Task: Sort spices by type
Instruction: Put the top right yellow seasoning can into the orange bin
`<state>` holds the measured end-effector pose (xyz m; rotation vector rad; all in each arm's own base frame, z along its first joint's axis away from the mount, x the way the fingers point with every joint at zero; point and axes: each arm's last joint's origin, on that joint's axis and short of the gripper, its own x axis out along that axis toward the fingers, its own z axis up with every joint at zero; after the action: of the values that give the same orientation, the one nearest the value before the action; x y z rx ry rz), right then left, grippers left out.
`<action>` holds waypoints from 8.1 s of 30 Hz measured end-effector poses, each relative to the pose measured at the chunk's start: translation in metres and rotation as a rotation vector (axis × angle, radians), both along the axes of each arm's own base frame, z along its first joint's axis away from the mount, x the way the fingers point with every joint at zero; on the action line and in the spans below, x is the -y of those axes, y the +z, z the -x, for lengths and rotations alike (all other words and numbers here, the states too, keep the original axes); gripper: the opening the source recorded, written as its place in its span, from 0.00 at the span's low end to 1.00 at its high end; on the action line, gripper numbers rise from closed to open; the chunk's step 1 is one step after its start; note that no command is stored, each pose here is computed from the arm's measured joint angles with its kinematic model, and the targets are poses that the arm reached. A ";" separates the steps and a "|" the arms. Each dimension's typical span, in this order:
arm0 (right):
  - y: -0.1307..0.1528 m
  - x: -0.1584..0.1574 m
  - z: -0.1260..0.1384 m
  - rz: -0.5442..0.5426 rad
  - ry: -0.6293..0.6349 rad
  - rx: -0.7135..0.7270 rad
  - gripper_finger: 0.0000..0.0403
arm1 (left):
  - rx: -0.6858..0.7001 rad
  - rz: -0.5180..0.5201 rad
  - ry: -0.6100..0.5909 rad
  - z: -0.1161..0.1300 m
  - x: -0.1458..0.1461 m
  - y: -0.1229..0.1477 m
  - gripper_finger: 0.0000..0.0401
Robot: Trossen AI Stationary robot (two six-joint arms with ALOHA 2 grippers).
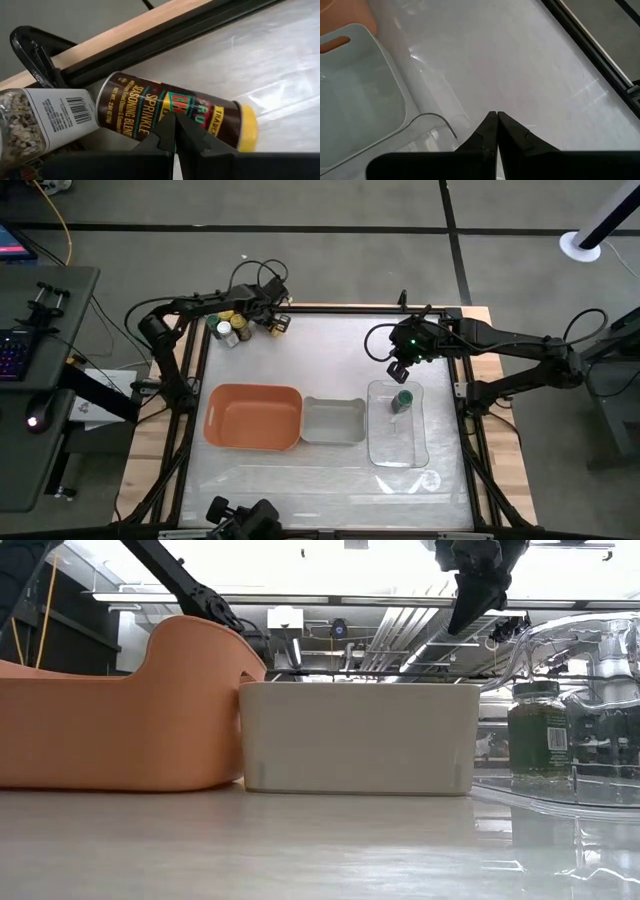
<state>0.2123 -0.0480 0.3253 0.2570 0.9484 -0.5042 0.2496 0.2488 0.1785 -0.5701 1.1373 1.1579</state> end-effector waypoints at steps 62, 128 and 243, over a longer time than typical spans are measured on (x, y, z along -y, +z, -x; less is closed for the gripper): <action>0.002 0.001 -0.004 0.031 0.024 0.033 0.00 | -0.208 -0.033 -0.005 0.020 -0.009 -0.013 0.00; -0.120 0.062 -0.221 0.431 1.078 -0.417 0.78 | 0.845 -0.408 -0.241 0.103 0.213 0.238 0.00; 0.083 0.015 -0.124 0.539 0.327 -0.012 0.90 | 0.323 -0.227 -0.729 0.047 0.193 0.187 0.47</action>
<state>0.3359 -0.0627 0.4080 -0.3824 0.8121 -0.4403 0.2025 0.0558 0.3652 -0.1259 0.8098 0.5243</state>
